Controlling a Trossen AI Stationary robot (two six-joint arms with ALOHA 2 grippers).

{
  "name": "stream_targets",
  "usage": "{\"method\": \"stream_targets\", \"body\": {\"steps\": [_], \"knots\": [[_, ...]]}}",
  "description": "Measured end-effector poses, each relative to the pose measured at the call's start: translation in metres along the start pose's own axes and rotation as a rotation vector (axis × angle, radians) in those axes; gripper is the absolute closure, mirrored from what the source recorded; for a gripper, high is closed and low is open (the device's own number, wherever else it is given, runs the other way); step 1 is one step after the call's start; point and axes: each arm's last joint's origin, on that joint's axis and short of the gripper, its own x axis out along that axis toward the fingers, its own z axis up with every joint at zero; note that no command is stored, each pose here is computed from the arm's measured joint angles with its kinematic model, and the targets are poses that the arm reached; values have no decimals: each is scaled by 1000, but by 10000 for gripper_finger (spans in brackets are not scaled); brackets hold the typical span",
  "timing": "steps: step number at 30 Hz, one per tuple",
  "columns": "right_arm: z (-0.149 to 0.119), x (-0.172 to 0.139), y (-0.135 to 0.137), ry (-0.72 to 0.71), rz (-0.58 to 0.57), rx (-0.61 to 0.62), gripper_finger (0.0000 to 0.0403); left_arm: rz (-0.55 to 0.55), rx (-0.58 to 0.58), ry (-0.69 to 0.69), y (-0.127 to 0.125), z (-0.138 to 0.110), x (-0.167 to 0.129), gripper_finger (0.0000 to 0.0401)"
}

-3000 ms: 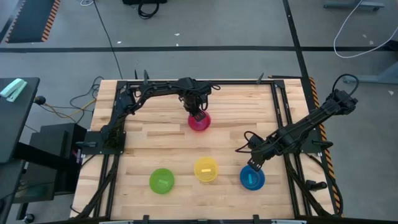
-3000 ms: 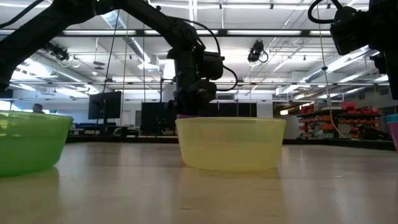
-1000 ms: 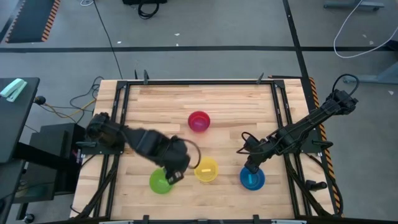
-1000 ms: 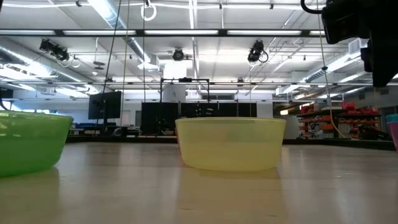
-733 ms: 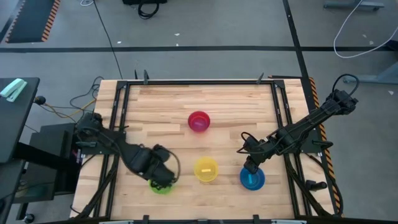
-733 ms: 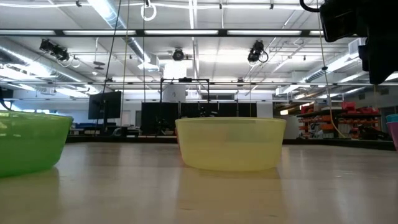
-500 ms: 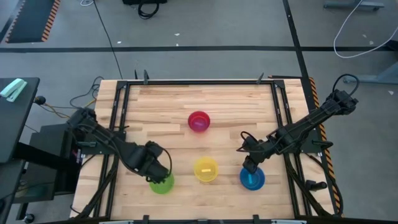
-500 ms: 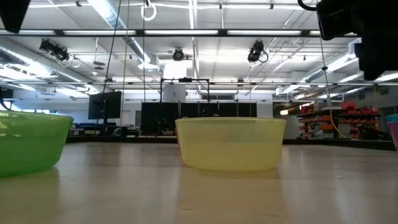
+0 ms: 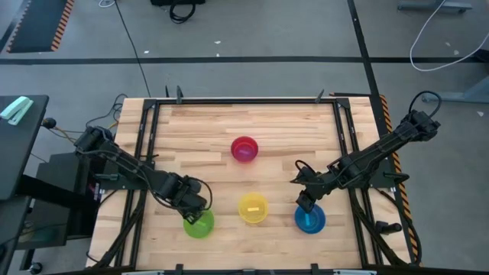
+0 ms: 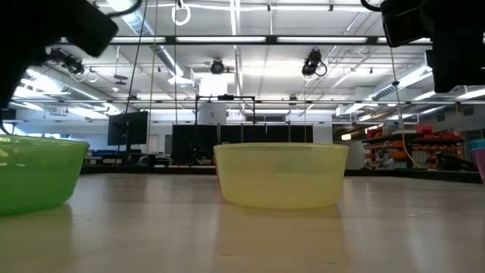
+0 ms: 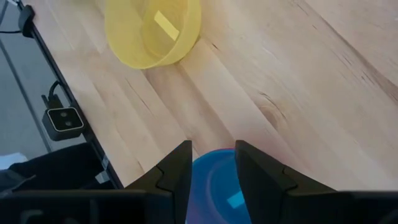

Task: Nest bowls inside each other
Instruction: Stack the green bowl on top of the orange bowl

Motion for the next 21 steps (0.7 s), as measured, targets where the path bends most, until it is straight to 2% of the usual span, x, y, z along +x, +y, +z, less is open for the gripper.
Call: {"method": "stream_targets", "body": {"steps": [4, 10, 16, 21], "knots": [[0, 0, 1, -3, 9, 2, 273, -83, -4, 6, 0, 4, 13, 292], [0, 0, 1, -4, 13, 10, 273, -57, -10, 15, 7, 2, 25, 283], [0, 0, 1, -4, 13, 10, 273, -157, -10, -13, 3, 4, 35, 280], [1, 0, 1, -5, 12, 11, 273, -141, -40, -10, 9, 7, 42, 284]]}}
